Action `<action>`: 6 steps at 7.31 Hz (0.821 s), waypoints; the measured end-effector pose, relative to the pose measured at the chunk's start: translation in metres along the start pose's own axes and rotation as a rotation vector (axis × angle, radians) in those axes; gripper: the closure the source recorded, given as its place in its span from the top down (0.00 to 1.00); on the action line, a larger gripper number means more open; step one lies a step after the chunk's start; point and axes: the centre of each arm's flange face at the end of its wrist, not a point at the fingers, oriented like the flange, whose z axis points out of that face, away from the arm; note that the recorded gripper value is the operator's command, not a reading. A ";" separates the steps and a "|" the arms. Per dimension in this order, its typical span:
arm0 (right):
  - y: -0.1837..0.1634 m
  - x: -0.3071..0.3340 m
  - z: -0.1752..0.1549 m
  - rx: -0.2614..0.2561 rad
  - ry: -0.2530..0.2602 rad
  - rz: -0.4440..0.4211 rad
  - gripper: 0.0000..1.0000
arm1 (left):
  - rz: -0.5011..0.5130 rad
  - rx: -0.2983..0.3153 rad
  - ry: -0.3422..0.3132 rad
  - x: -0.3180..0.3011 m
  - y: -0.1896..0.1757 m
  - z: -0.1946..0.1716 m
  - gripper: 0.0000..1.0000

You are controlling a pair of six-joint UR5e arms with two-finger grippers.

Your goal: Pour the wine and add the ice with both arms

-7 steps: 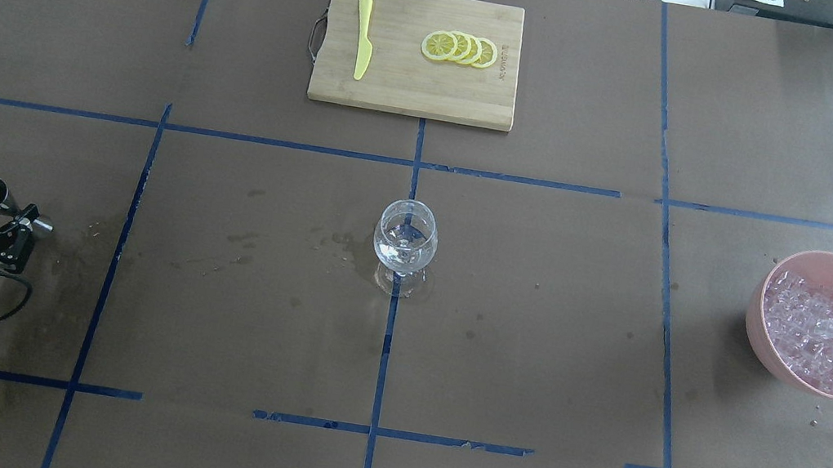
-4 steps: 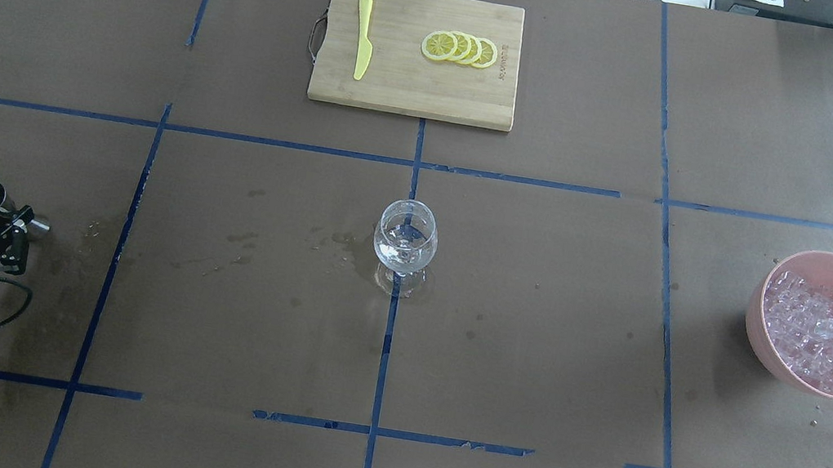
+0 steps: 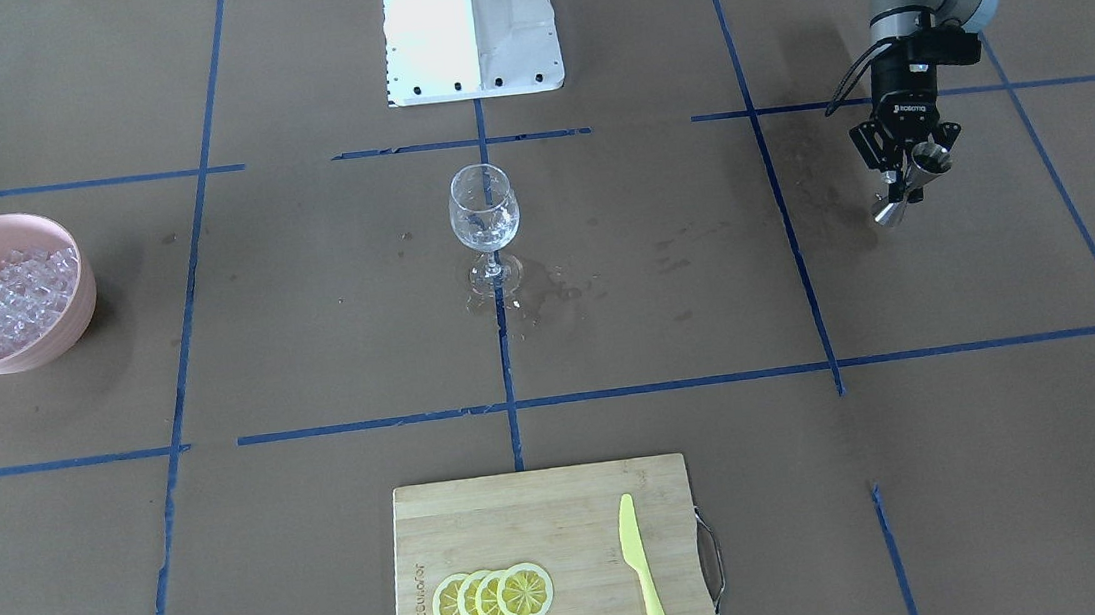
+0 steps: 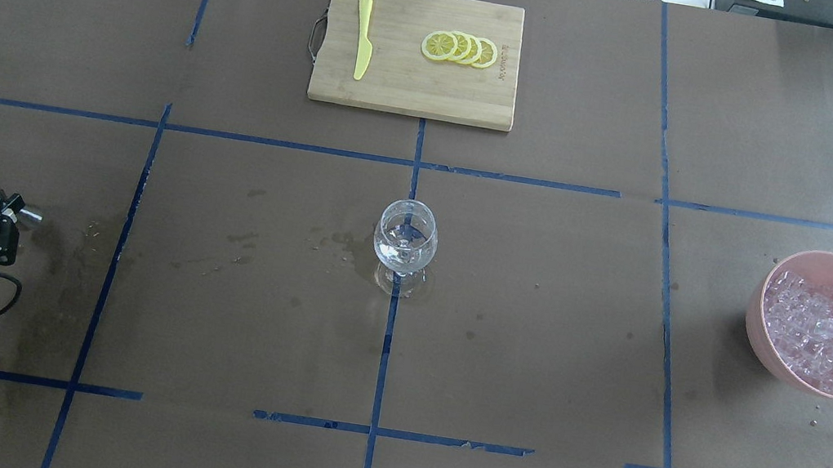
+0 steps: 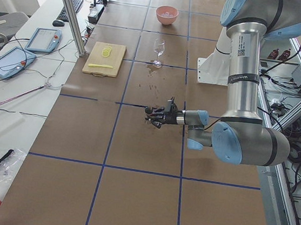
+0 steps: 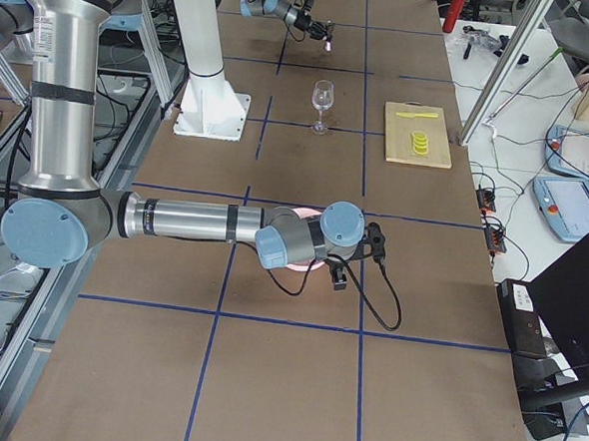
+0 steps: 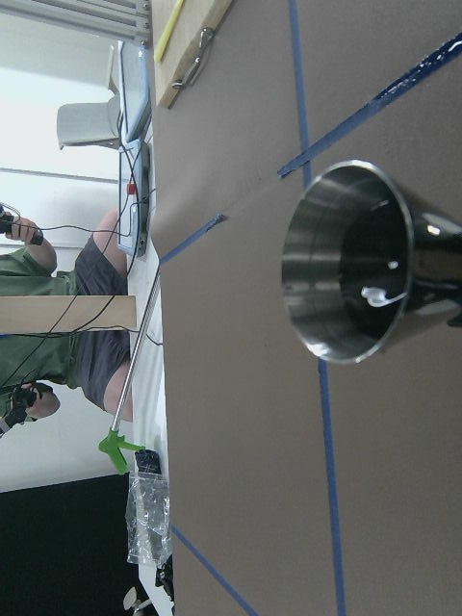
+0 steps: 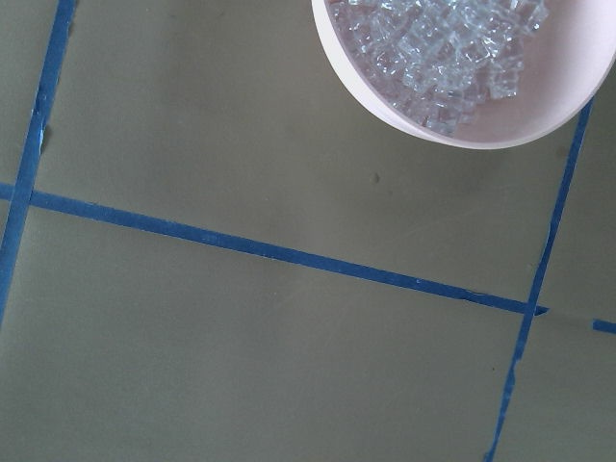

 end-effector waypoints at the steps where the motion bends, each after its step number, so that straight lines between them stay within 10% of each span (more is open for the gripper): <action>1: -0.001 -0.001 -0.001 0.003 0.000 -0.005 1.00 | 0.003 0.014 0.029 0.020 -0.013 -0.002 0.00; 6: -0.002 -0.002 -0.001 0.020 -0.002 -0.033 1.00 | -0.057 0.067 0.262 0.210 -0.057 0.021 0.00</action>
